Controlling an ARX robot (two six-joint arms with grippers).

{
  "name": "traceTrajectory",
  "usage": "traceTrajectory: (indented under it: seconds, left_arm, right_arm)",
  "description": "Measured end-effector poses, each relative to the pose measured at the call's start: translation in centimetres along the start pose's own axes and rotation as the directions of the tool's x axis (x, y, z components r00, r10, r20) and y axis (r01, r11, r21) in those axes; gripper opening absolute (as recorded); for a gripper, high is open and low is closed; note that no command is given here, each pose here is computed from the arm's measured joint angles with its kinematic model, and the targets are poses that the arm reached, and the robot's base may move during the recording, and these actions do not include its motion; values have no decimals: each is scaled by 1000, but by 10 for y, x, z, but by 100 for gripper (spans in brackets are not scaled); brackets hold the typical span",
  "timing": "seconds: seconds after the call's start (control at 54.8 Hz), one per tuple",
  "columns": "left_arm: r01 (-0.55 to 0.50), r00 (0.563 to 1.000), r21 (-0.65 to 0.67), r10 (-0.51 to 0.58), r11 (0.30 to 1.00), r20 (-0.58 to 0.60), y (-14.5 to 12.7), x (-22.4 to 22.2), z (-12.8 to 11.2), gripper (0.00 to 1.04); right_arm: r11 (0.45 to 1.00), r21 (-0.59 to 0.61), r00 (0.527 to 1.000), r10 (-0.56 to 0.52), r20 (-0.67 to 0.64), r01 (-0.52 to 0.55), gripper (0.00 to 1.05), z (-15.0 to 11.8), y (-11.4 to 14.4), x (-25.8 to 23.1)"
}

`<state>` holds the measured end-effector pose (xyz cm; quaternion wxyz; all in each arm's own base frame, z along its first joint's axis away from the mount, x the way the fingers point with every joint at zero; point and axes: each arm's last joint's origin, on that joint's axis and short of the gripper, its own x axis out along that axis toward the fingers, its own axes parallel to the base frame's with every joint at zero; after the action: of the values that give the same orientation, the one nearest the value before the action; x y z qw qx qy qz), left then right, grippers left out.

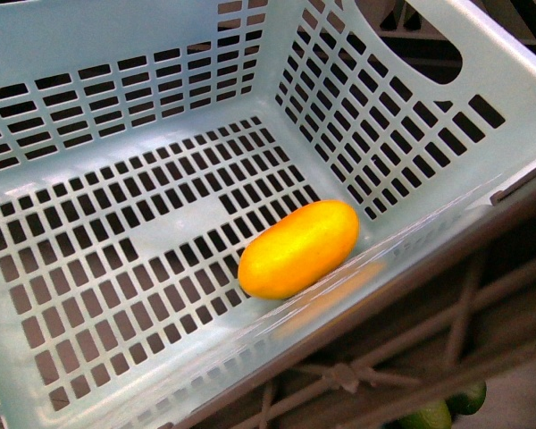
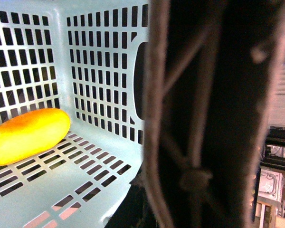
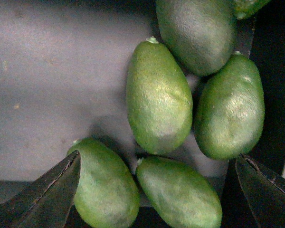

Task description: Pick mango and avocado into basket

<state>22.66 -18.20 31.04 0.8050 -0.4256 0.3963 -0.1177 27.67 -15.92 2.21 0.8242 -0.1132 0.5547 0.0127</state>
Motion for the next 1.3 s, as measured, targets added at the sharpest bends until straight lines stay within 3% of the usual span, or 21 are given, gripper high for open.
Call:
traceTrajectory:
  seconds: [0.365, 1.296]
  left_arm:
    - [1, 1000, 0, -1, 1000, -1, 0, 0, 0, 4]
    - [0, 1000, 0, 0, 1000, 0, 0, 0, 0, 4]
  right_arm:
    - [998, 12, 998, 59, -15, -59, 96, 26, 9, 37]
    - [991, 114, 994, 74, -77, -65, 96, 26, 4, 74]
